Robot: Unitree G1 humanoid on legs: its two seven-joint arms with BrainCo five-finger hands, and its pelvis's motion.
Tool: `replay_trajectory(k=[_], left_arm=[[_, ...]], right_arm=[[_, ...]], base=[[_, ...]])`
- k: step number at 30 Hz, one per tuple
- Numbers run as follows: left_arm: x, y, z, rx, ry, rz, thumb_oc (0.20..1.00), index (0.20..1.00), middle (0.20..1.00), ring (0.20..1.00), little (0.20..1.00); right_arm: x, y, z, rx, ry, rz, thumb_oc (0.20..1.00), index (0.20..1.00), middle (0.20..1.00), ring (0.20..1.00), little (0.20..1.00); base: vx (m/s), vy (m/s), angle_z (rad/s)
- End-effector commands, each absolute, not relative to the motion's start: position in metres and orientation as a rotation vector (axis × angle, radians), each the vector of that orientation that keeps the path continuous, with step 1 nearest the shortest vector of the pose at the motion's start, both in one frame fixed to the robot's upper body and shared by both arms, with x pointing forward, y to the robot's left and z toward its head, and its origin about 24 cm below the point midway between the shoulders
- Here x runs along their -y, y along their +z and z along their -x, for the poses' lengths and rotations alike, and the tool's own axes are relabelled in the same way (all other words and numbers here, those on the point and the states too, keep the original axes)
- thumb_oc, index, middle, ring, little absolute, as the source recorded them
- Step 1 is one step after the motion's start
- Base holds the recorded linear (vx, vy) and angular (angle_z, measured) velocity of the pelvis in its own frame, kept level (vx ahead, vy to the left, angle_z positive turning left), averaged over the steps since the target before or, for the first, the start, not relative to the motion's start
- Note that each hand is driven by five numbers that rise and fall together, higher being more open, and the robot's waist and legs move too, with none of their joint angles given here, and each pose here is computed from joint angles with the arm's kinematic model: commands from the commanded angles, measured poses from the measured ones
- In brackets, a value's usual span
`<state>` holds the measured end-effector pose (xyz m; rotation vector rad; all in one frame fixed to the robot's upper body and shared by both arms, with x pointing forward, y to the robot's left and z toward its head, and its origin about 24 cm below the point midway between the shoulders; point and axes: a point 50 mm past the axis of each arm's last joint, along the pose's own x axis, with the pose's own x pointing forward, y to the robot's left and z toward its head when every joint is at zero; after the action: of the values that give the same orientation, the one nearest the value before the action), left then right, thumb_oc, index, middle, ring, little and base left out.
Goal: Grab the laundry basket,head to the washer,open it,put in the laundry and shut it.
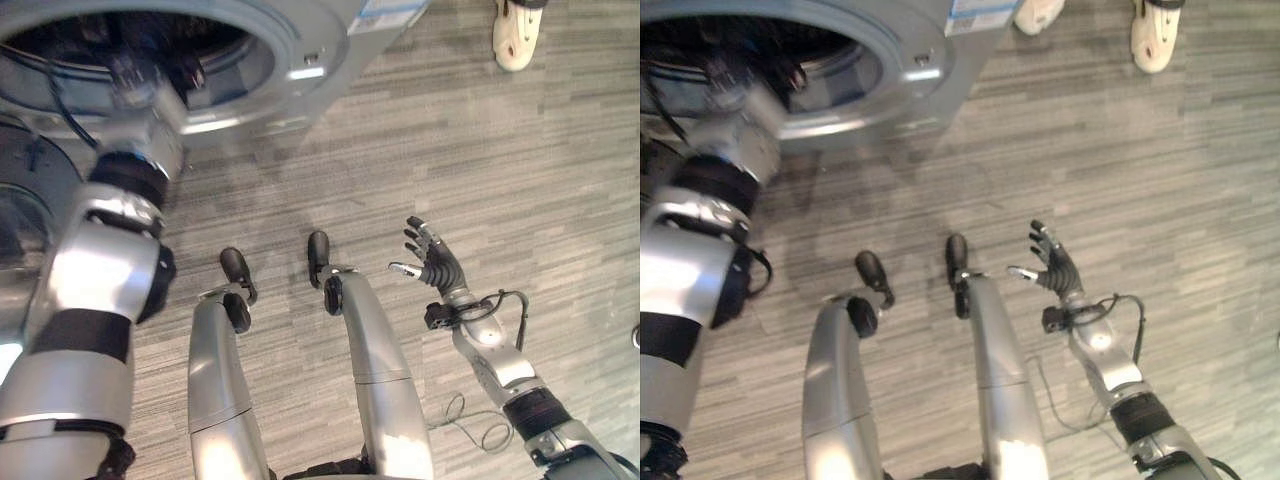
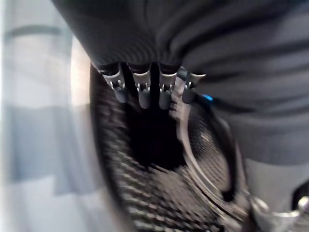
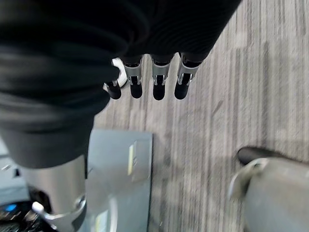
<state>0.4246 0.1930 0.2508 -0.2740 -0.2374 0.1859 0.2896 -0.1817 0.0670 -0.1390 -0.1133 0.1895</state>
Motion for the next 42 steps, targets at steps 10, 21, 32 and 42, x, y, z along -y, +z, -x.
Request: replay_trajectory(k=[10, 21, 32, 42], left_arm=[[-0.186, 0.059, -0.364, -0.067, 0.232, 0.395, 1.0, 1.0, 1.0, 1.0, 1.0], [-0.214, -0.096, -0.236, -0.631, 0.346, 0.317, 1.0, 1.0, 1.0, 1.0, 1.0], [-0.215, -0.153, -0.132, -0.975, 0.413, 0.333, 1.0, 1.0, 1.0, 1.0, 1.0], [-0.226, -0.164, -0.089, -1.122, 0.431, 0.268, 1.0, 1.0, 1.0, 1.0, 1.0]], right_arm=[[0.208, 0.098, -0.263, 0.31, 0.099, 0.284, 1.0, 1.0, 1.0, 1.0, 1.0], [0.219, 0.156, -0.237, 0.512, 0.223, 0.444, 1.0, 1.0, 1.0, 1.0, 1.0], [0.216, 0.267, -0.227, 0.994, 0.222, 0.375, 1.0, 1.0, 1.0, 1.0, 1.0], [0.198, 0.357, -0.297, 1.011, 0.078, 0.741, 1.0, 1.0, 1.0, 1.0, 1.0]], base=[[-0.03, -0.002, 0.13], [0.06, 0.006, 0.11], [0.15, 0.019, -0.01], [0.05, -0.01, 0.17]])
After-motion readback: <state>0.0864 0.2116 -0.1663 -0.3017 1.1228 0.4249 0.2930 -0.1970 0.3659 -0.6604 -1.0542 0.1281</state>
